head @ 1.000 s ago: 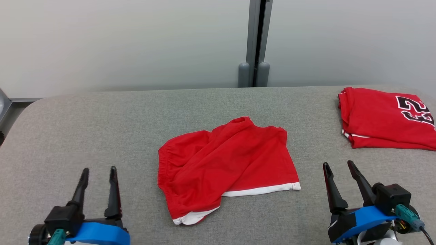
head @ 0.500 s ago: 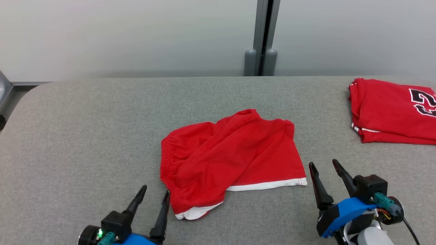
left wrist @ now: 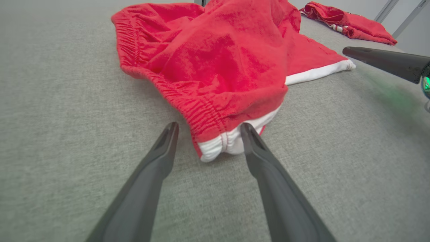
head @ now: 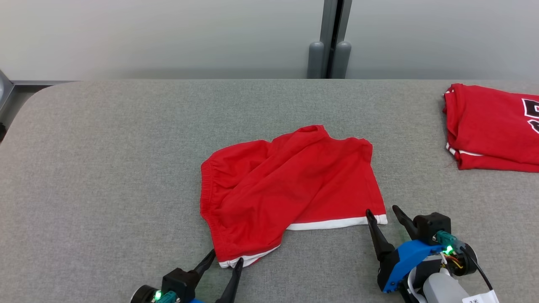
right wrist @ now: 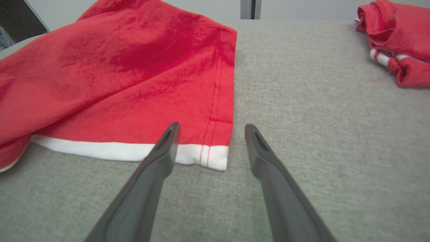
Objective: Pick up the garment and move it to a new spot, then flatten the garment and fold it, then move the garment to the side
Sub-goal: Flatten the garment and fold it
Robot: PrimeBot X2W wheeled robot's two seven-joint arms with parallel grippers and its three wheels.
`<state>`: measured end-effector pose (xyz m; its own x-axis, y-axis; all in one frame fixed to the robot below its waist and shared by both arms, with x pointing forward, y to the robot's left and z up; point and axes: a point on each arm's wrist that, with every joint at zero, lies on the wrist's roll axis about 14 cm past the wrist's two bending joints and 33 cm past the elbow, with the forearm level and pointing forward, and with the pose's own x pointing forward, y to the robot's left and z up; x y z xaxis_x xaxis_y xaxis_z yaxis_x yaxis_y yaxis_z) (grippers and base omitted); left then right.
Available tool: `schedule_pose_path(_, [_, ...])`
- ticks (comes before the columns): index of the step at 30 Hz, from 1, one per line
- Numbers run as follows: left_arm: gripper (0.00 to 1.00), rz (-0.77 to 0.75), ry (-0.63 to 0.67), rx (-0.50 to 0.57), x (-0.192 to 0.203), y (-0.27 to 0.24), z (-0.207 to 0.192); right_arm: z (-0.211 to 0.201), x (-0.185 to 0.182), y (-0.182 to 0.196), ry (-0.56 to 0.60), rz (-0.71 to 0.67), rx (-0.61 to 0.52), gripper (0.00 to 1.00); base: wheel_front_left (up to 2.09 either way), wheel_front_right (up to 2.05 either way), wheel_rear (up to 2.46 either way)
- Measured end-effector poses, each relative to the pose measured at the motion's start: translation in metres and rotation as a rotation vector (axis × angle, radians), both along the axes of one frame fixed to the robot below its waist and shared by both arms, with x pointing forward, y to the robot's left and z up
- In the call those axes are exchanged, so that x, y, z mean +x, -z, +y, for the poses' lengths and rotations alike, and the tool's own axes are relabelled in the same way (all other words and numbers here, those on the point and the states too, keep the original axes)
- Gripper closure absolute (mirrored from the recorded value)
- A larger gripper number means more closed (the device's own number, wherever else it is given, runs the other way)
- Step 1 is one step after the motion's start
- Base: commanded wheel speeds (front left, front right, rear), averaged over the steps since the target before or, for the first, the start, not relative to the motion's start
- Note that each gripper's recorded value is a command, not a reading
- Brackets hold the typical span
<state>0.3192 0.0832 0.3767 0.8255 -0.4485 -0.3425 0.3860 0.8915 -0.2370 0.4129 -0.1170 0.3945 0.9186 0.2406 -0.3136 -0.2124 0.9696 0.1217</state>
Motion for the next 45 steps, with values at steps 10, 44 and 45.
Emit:
schedule_pose_path(10, [0.00,0.029,0.050,-0.015,-0.004,0.005,-0.015,0.004,0.000,0.023,-0.008,0.077,-0.003,0.00,0.00,0.00,0.00])
schedule_pose_path(44, [1.00,-0.254,-0.003,-0.045,0.031,-0.076,0.009,-0.011,-0.016,-0.068,0.038,-0.219,0.084,1.00,0.00,0.00,0.00])
schedule_pose_path(45, [1.00,-0.273,-0.013,-0.053,0.037,-0.083,0.011,-0.011,-0.014,-0.074,0.037,-0.234,0.082,1.00,0.00,0.00,0.00])
